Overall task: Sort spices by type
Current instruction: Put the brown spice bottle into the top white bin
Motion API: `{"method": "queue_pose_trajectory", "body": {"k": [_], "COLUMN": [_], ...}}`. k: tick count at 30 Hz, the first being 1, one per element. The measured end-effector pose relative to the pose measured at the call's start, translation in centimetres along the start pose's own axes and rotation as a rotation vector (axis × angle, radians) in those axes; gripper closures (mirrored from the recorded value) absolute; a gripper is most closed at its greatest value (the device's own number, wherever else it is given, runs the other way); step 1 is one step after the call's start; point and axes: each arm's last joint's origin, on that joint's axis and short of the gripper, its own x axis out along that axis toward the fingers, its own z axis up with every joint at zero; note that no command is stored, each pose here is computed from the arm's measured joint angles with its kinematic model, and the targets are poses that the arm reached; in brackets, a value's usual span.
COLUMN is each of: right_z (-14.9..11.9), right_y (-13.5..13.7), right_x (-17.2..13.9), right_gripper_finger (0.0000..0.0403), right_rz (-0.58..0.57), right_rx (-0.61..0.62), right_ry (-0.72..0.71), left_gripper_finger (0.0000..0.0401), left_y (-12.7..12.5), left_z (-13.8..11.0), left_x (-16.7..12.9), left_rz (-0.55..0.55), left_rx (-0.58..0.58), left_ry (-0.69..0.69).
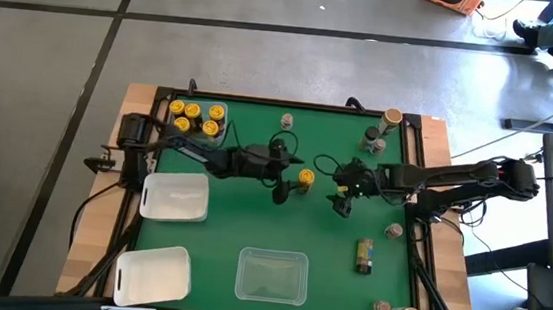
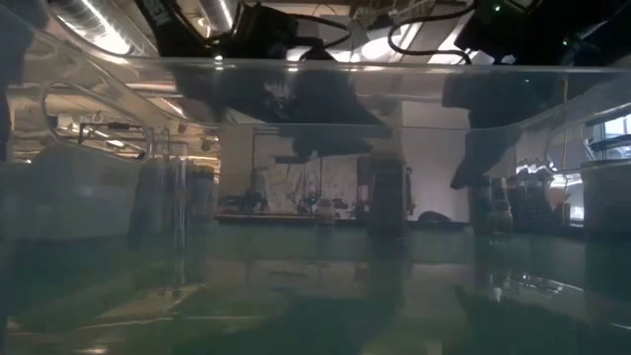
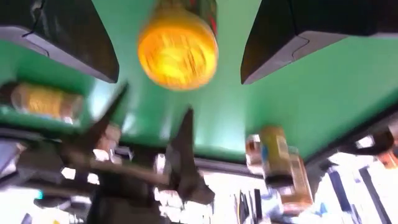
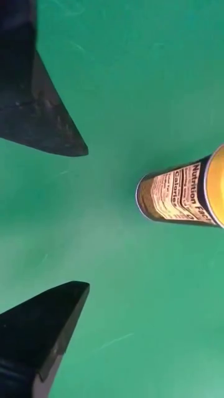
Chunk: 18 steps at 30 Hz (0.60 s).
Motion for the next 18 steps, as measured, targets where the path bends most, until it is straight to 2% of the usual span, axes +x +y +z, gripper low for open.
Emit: {"method": "queue_pose_trajectory", "body": {"k": [4, 9, 13, 18], "right_z": [0.0, 0.2, 0.2, 0.3], "right_y": [-0.1, -0.1, -0.1, 0.0], "right_x": [0.1, 0.0, 0.0, 0.0], "right_gripper_finger": [0.0061, 0.0061, 0.0061, 0.0061], "right_rz": [-0.020, -0.034, -0.033, -0.034], "right_rx": [-0.003, -0.023, -0.033, -0.048], "right_ry": [-0.015, -0.037, -0.041, -0.044], "left_gripper_finger": [0.0066, 0.0066, 0.0066, 0.0066], "left_y": [0.6, 0.2, -0.2, 0.2], "left_z": [-0.5, -1.4, -3.0, -1.7], "left_x": [1.2, 3.0, 3.6, 3.7], "left_rz": [-0.001, -0.052, -0.053, -0.044], "left_rx": [0.014, 0.051, 0.080, 0.066], "left_ry": [0.018, 0.018, 0.095, 0.037]}}
